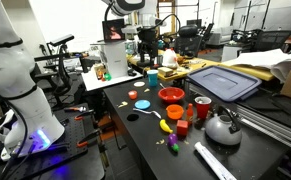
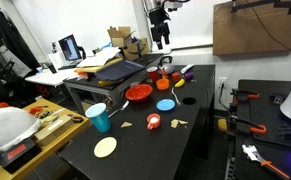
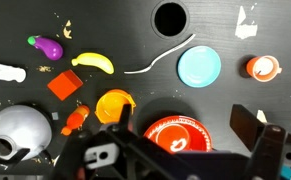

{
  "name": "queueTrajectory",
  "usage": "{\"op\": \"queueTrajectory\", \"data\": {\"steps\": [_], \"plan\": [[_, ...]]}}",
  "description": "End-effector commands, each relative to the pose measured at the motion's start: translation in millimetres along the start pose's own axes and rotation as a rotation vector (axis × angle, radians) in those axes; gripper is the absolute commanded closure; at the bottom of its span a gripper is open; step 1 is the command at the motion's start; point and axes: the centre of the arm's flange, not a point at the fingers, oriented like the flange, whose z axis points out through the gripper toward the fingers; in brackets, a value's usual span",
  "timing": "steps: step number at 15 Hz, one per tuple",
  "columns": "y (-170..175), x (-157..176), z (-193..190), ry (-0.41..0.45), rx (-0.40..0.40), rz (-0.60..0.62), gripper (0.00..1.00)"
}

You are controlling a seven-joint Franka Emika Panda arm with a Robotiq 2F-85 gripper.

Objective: Move the left red cup to the right

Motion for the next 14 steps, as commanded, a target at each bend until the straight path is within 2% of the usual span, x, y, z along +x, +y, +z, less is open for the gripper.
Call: {"op": "queueTrajectory", "data": {"steps": [1, 8, 14], "plan": [[-1.2, -19.8, -32.8, 0.064, 0.052, -0.024, 0.00], [-12.4, -41.3, -76.2, 0.160, 0.063, -0.035, 0.00], [-25.4, -49.8, -88.0, 0.177, 0.061, -0.050, 0.00]]}}
